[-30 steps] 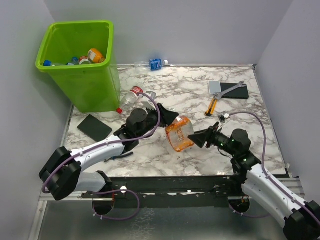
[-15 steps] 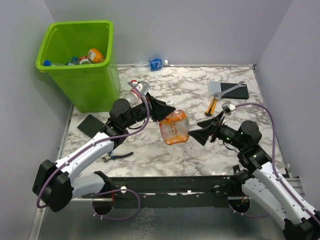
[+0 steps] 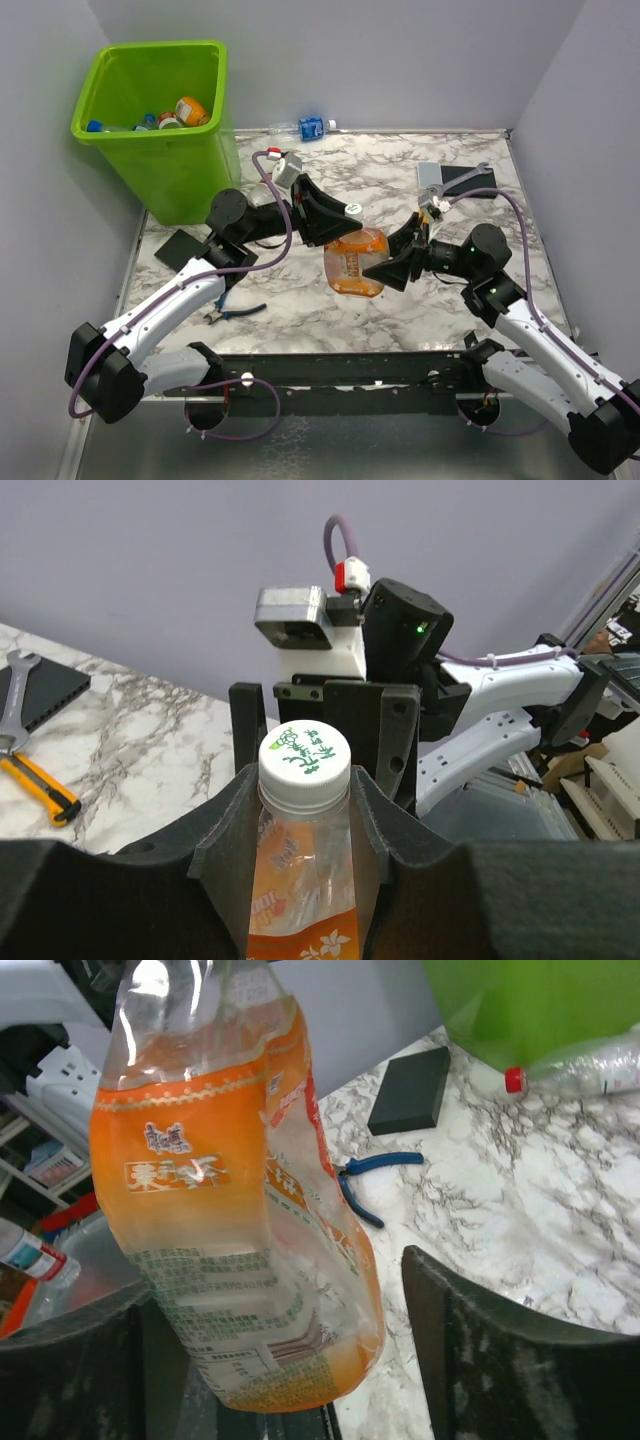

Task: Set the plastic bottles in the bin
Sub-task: Place the plastic bottle in the trash bin.

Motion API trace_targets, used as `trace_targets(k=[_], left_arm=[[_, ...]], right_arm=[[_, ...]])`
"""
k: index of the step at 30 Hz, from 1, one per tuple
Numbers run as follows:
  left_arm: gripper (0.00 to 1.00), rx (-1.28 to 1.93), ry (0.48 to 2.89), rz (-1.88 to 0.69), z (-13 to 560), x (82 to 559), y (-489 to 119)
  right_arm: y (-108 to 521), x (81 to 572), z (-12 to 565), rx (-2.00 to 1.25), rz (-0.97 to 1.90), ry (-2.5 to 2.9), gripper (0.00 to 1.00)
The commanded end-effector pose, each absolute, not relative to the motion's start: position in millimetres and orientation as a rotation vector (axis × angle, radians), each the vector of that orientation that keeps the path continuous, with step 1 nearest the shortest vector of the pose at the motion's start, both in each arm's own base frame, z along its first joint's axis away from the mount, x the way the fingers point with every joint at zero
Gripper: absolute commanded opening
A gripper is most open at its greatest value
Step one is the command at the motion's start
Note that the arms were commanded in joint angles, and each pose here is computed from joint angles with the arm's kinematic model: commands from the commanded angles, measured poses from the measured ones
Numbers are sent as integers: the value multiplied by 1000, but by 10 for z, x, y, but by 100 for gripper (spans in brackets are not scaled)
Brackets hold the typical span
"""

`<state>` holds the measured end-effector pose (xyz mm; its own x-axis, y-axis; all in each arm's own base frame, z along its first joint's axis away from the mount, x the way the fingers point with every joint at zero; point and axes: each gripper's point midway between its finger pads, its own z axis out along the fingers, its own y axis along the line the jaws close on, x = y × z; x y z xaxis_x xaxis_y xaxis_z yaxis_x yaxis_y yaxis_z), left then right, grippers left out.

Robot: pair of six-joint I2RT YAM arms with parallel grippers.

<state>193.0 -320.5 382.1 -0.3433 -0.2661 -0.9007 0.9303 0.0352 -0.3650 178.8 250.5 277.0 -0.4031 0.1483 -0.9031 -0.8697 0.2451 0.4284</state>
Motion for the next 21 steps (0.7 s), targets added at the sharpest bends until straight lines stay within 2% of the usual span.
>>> trace_targets(k=[1,6,7,10,11,16,21], left_arm=[[0,798,1184,-1542,4163,1804,-3233],[0,801,1160,-1541,4266,1815,-3282],[7,795,1157,-1543,4292,1813,-3285],[84,747,1153,-1522,4369,1842,-3238],[97,728,1154,-1508,4394,1849,-3212],[99,613,1199,-1424,4504,1969,-3089],[99,494,1326,-1245,4429,2319,-3007]], right_arm=[[2603,1716,2920,-773,1369,1461,71],[2680,1738,2891,-776,1340,1446,42],[2673,1761,2905,-766,1319,1435,38],[2602,1852,2964,-730,1222,1397,31],[2575,1881,2969,-726,1186,1392,29],[2443,2071,3040,-700,994,1385,23],[2379,2184,3060,-665,897,1382,21]])
